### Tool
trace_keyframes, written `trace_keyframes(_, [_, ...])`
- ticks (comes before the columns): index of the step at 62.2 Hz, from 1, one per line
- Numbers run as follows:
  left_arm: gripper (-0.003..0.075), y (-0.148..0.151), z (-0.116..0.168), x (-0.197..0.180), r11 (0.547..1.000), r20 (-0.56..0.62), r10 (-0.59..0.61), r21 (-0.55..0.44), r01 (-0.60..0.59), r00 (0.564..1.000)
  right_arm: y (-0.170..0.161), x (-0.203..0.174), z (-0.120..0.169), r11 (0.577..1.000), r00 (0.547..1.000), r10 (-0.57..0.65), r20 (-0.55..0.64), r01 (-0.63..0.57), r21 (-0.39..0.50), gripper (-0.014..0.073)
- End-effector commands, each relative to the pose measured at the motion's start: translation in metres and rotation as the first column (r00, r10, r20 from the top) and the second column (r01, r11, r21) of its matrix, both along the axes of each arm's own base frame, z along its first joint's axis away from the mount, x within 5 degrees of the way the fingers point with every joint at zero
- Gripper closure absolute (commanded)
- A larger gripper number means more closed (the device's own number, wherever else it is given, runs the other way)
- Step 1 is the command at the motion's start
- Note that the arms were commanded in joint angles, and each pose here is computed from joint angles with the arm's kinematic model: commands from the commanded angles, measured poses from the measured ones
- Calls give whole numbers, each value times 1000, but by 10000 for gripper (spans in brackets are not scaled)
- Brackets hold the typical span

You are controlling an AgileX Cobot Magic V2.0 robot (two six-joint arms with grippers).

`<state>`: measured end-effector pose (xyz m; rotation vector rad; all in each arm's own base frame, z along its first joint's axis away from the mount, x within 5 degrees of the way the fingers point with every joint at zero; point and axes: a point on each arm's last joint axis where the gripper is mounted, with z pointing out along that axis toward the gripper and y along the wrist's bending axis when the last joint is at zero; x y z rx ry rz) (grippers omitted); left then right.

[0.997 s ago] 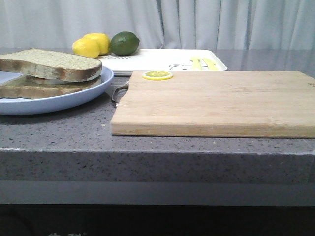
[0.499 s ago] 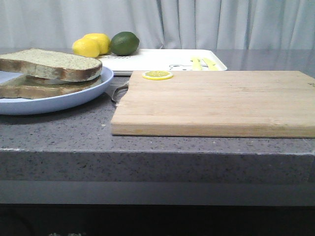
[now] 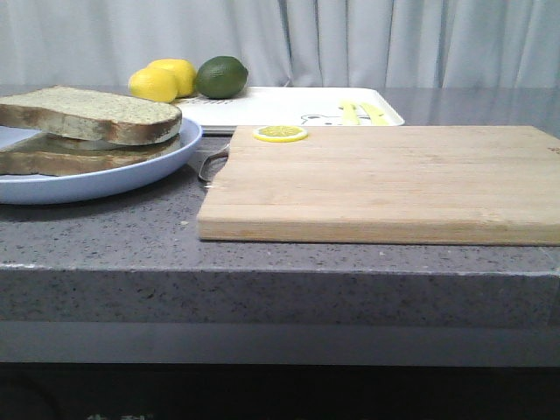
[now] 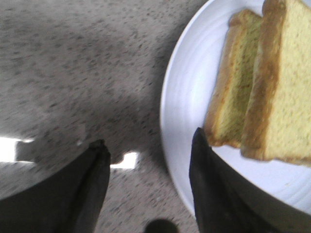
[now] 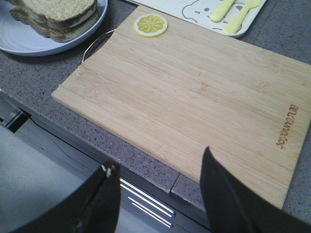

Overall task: Place bread and move sandwich to tray
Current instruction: 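Move the left gripper to the blue plate rim and grasp it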

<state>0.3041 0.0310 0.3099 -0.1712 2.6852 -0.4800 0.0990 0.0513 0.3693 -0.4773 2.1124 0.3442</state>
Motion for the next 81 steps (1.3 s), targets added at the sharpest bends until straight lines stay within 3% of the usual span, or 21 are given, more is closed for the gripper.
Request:
trace_keyframes(1, [355, -5, 11, 10, 996, 84, -2, -89, 9, 996, -1, 1, 13, 999, 996, -15, 83, 12, 33, 193])
trace_keyframes(29, [355, -3, -20, 32, 992, 26, -7, -127, 10, 1000, -1, 1, 13, 999, 996, -15, 83, 12, 33, 193])
trace_keyframes(72, [357, -2, -36, 38, 989, -30, -14, -145, 9, 999, -1, 1, 13, 999, 996, -15, 83, 12, 33, 193])
trace_keyframes(81, [477, -2, -36, 38, 990, -27, -14, -143, 10, 1000, -1, 1, 13, 999, 996, -15, 83, 12, 33, 193])
